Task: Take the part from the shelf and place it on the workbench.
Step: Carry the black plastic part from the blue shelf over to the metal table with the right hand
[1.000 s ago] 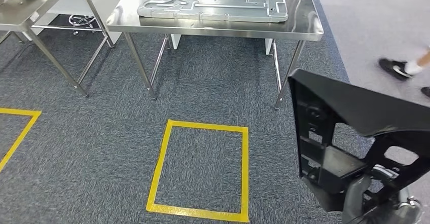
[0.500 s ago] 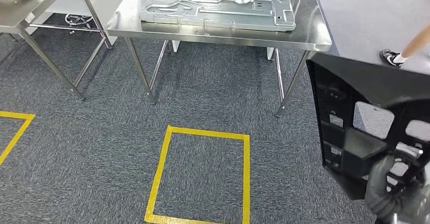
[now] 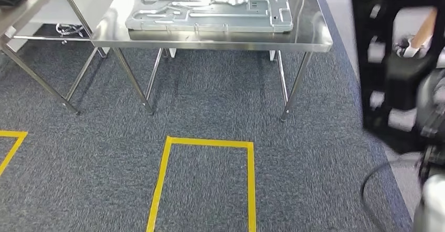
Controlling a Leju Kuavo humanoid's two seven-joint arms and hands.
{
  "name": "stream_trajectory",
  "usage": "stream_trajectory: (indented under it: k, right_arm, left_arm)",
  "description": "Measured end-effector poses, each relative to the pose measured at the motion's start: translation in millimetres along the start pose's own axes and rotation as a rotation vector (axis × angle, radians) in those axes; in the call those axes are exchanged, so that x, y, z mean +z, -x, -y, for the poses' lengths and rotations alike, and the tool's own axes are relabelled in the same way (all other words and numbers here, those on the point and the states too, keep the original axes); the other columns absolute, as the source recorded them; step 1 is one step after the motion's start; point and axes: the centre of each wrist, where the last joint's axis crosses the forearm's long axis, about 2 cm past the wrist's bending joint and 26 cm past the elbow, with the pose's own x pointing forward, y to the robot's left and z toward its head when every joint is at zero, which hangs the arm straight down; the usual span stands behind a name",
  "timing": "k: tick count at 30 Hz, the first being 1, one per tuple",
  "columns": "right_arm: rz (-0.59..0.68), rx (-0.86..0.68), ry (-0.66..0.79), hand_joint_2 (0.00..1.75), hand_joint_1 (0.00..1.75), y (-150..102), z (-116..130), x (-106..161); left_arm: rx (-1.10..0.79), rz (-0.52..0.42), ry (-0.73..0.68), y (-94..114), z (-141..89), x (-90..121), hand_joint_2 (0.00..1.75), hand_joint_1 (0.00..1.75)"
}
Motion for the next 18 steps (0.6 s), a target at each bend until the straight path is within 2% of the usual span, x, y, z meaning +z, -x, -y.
stream_trajectory:
  k: [3, 4, 6, 9, 13, 18]
  right_arm:
    - [0.041, 0.089, 0.106, 1.75, 1.75, -16, 8, -74]
    - [0.055, 0.109, 0.118, 1.75, 1.75, -22, 8, -89]
    - [0.090, 0.187, 0.121, 1.75, 1.75, -37, 1, -113]
    - [0.161, 0.464, 0.079, 1.75, 1.75, -71, -28, -138]
    - [0.311, 0.895, -0.045, 1.75, 1.75, -105, -66, -146]
    - [0.567, 1.217, -0.279, 1.75, 1.75, -105, -133, -123]
  left_arm:
    - [-0.012, -0.014, -0.002, 0, -3, 0, 0.00, 0.00]
    - [-0.016, -0.020, -0.004, 2, -5, 0, 0.00, 0.00]
    - [-0.027, -0.029, -0.006, 3, -9, 1, 0.00, 0.00]
    - [-0.065, -0.030, 0.018, -1, -8, -1, 0.00, 0.00]
    - [-0.148, -0.022, 0.072, -13, -4, -6, 0.00, 0.00]
    - [-0.163, -0.026, 0.083, -14, -2, -7, 0.00, 0.00]
